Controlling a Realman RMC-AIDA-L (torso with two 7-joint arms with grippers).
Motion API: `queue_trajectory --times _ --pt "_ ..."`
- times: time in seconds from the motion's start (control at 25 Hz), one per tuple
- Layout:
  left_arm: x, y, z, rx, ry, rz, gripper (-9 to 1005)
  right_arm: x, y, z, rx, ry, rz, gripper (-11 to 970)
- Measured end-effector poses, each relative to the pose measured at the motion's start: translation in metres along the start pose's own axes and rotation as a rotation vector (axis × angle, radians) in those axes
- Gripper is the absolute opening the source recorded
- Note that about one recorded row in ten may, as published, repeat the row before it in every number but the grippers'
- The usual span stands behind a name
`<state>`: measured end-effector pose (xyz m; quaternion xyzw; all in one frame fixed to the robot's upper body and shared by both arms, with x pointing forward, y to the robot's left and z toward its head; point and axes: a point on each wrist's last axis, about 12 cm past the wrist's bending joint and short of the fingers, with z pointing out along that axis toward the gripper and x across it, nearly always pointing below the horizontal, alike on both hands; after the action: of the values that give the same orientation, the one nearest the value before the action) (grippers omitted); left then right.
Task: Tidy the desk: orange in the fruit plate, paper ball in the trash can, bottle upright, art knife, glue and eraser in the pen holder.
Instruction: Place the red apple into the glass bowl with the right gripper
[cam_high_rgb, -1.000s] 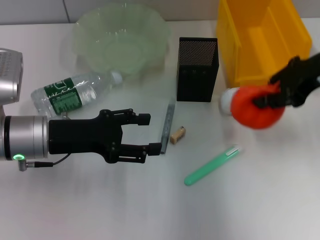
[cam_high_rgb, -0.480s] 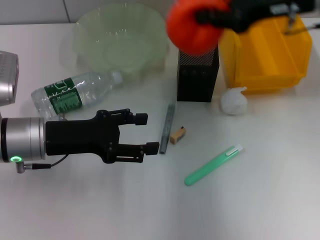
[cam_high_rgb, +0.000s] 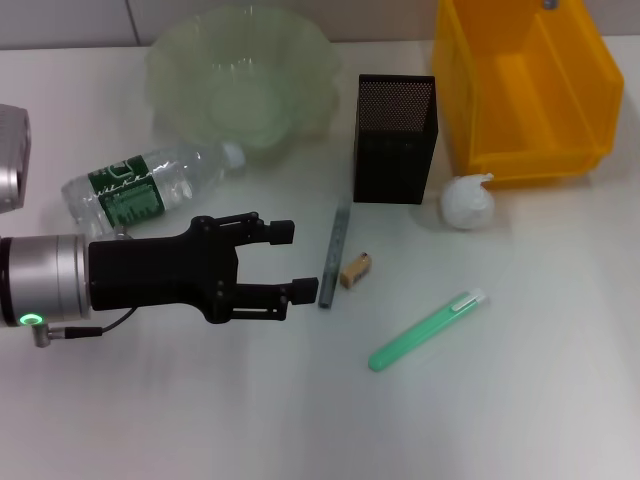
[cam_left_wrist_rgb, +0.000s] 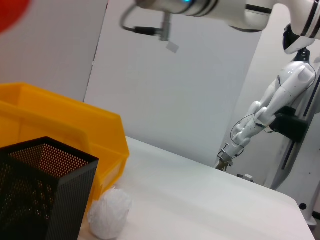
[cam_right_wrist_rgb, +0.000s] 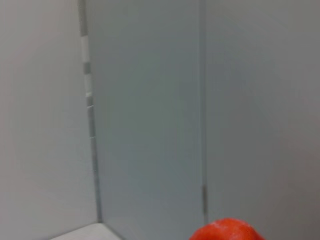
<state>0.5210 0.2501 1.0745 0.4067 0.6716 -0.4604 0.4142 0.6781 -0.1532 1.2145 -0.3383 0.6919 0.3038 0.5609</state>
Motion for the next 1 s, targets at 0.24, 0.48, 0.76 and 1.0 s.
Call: queue_trajectory --times 0.24,0.48,0.76,1.0 --pt "0.0 -0.001 0.001 0.0 -0.004 0.006 844 -0.006 -0.001 0.026 0.064 0.012 0.011 48" --pt "-0.001 0.0 0.004 0.005 -0.008 0.01 844 -0.017 0.01 0.053 0.053 0.001 -0.026 46" --pt "-0.002 -0.001 0.006 0.008 -0.011 0.012 844 -0.029 0.021 0.073 0.046 -0.011 -0.067 43" --pt "-0.002 -0.001 0.006 0.006 -0.013 0.013 843 -0.031 0.024 0.079 0.041 -0.007 -0.072 42"
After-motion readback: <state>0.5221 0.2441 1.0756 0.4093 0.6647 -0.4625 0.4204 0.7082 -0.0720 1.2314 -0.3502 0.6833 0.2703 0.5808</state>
